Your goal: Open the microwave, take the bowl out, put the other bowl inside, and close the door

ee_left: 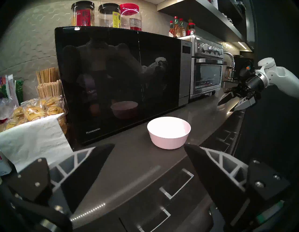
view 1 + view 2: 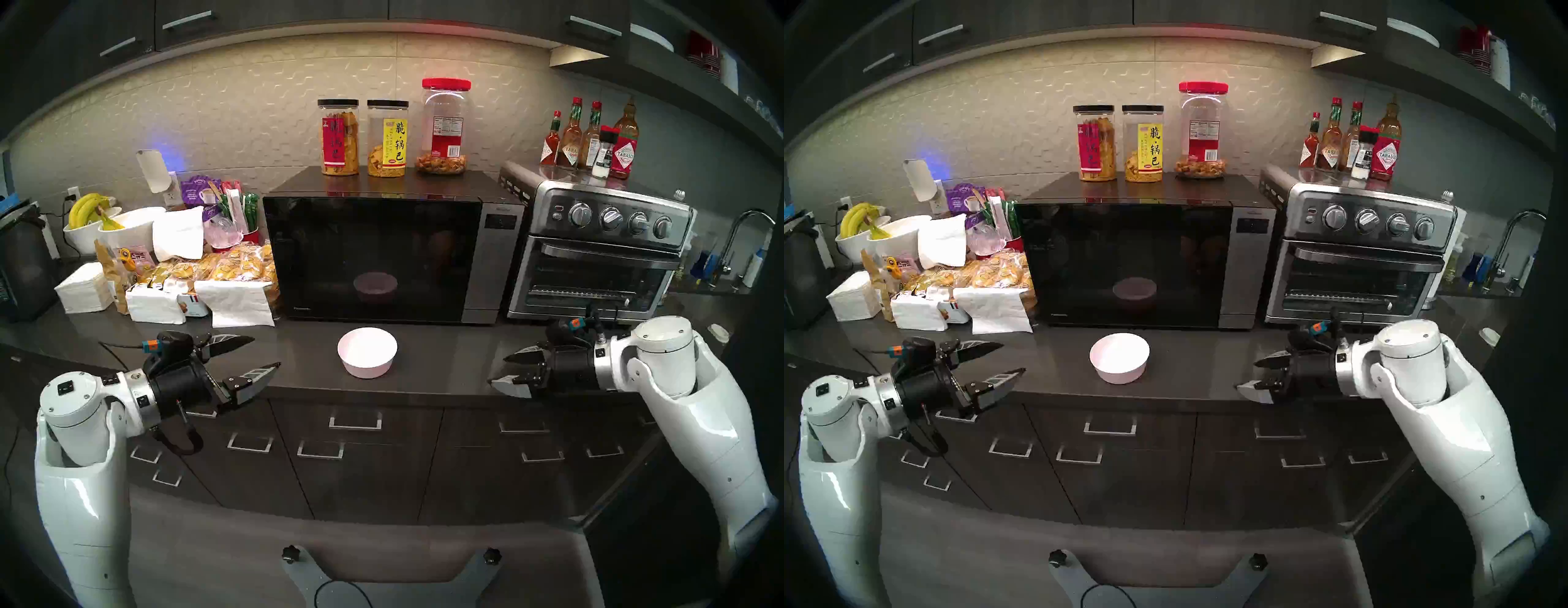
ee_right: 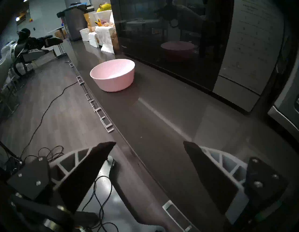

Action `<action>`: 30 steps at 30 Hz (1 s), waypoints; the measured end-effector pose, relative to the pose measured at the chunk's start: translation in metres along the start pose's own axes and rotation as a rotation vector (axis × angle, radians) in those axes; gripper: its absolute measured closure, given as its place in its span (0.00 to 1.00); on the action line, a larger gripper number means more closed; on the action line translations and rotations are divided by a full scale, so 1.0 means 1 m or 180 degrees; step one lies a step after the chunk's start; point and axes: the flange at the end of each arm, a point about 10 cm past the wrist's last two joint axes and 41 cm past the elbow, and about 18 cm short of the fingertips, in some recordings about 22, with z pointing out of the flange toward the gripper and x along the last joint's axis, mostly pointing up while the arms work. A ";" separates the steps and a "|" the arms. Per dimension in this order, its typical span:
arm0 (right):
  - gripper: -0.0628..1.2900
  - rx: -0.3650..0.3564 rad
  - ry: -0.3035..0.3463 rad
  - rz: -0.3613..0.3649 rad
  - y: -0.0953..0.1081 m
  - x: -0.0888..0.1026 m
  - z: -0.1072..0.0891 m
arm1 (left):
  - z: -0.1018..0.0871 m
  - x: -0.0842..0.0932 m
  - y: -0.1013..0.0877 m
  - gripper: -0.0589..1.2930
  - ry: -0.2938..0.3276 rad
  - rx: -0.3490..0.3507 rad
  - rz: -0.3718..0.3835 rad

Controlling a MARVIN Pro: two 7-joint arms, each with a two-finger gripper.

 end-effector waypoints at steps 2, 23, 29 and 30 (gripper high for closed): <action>0.05 -0.0008 -0.0004 -0.0010 -0.002 0.005 0.004 | 0.000 0.000 0.000 0.05 0.0000 0.0000 0.0000; 0.05 -0.0046 -0.0125 -0.0055 -0.039 0.057 0.055 | 0.000 0.000 0.000 0.05 -0.0001 0.0000 -0.0001; 0.05 -0.0055 -0.0058 -0.0144 -0.049 0.070 0.067 | 0.000 0.000 0.000 0.05 -0.0001 0.0000 -0.0001; 0.05 -0.0055 -0.0049 -0.0154 -0.050 0.072 0.068 | 0.000 0.000 0.000 0.05 -0.0001 0.0000 -0.0001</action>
